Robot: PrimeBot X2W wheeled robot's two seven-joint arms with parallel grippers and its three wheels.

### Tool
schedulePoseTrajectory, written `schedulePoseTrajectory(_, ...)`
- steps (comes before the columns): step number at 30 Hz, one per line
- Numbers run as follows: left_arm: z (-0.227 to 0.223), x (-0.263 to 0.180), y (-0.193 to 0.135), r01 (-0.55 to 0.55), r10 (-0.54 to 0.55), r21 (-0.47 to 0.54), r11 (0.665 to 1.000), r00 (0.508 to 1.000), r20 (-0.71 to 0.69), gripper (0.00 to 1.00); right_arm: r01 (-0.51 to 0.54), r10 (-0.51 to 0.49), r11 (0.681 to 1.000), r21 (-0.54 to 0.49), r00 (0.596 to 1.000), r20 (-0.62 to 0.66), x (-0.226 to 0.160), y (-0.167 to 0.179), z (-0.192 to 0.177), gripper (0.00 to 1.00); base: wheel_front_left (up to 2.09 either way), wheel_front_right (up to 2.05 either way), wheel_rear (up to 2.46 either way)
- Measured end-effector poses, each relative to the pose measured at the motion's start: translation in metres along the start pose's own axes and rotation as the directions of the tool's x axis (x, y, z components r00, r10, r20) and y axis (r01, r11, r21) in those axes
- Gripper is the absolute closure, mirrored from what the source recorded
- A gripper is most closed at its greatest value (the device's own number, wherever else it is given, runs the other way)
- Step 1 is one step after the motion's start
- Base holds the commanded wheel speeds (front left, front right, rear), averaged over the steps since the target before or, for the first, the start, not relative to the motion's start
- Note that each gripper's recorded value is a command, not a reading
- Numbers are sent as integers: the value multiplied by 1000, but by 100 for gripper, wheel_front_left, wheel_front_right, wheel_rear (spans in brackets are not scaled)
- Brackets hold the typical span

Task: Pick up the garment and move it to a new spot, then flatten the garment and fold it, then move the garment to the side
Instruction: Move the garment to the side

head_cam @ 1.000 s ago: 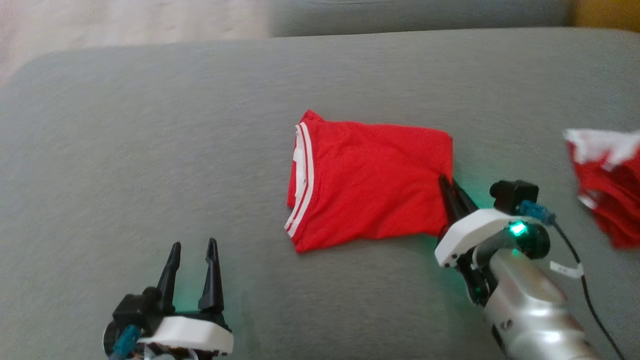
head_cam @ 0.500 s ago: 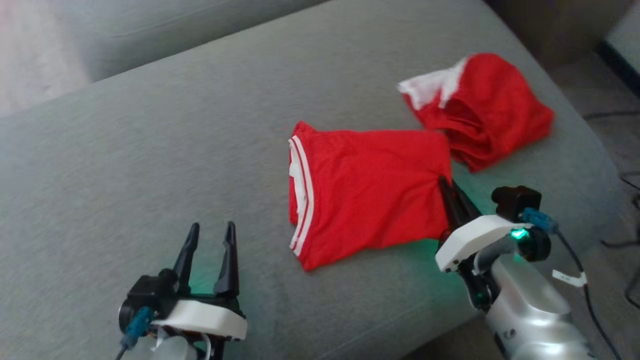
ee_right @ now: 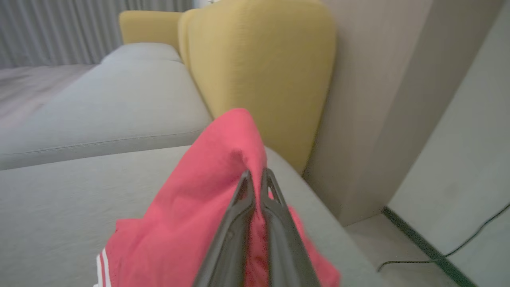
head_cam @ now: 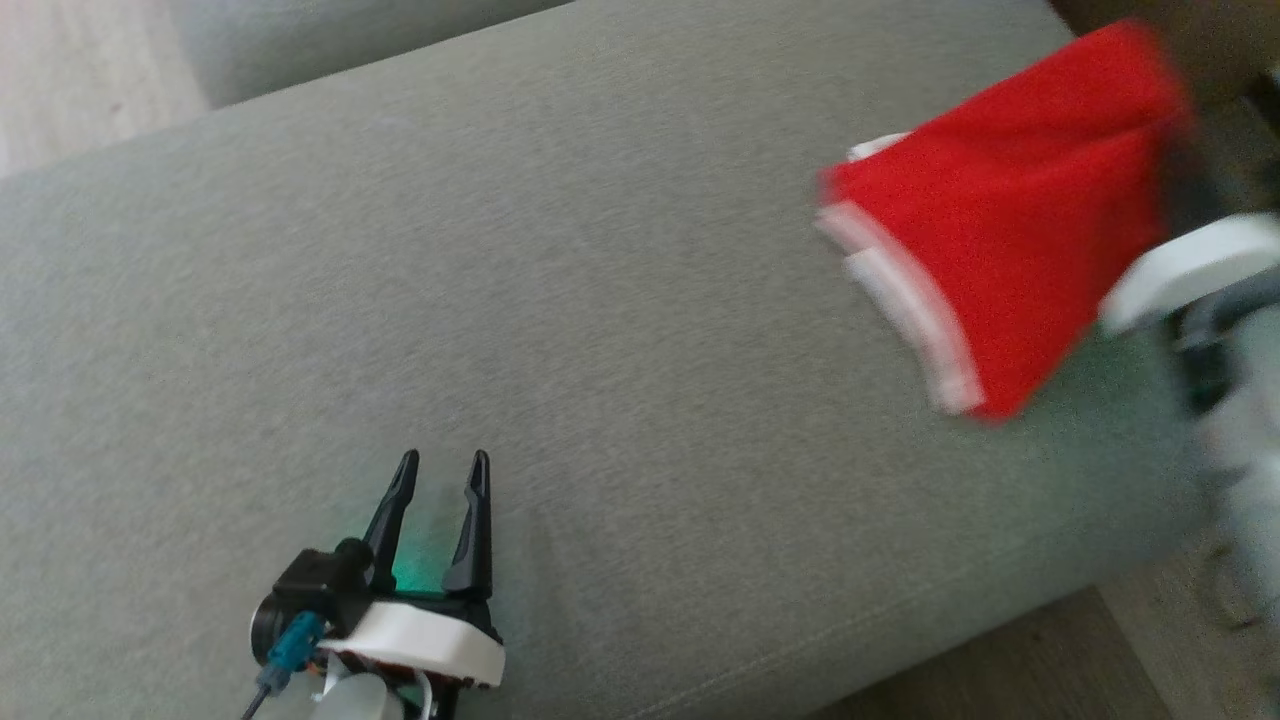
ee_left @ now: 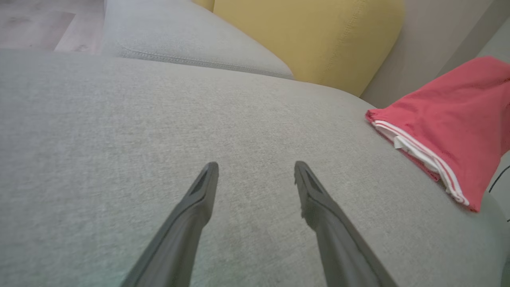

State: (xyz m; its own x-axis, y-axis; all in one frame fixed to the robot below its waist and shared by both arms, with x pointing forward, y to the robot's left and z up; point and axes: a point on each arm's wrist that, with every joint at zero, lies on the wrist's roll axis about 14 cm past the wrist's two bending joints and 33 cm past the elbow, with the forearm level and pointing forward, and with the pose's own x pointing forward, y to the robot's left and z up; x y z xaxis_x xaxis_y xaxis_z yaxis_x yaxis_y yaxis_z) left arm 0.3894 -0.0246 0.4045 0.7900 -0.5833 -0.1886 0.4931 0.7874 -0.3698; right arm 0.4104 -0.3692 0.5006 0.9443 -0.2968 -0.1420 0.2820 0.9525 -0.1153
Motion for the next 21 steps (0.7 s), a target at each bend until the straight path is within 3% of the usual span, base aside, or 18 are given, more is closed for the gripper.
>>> schedulePoseTrajectory(3, -1, -5, 11, -33, 33, -9, 999, 999, 0, 0, 65, -64, 994, -89, 998, 17, 15, -34, 19, 100, 0, 0, 0)
schedulePoseTrajectory(4, -2, -7, 15, -45, 45, -12, 999, 999, 0, 0, 80, -78, 991, -108, 997, 16, 19, -40, 22, 88, 0, 0, 0)
schedulePoseTrajectory(5, -2, -8, 19, -57, 57, -16, 998, 998, -1, 0, 89, -88, 990, -113, 996, 11, 22, -42, 22, 0, 0, 0, 0)
schedulePoseTrajectory(11, 3, -13, 42, -133, 133, -24, 991, 991, 18, 0, 73, -73, 990, -116, 997, 4, 37, -21, 17, 0, 0, 0, 0)
schedulePoseTrajectory(15, 13, -19, 54, -177, 178, -20, 984, 983, 47, 0, -35, 40, 998, -49, 994, 101, 44, 47, 37, 0, 0, 0, 0)
schedulePoseTrajectory(16, 19, -24, 61, -204, 205, -18, 979, 977, 63, 0, -94, 96, 995, -20, 987, 125, 38, 80, 36, 0, 0, 0, 0)
schedulePoseTrajectory(21, 29, -41, 78, -278, 278, -19, 960, 956, 96, 0, -177, 175, 983, 37, 983, 58, 12, 120, -8, 0, 0, 0, 0)
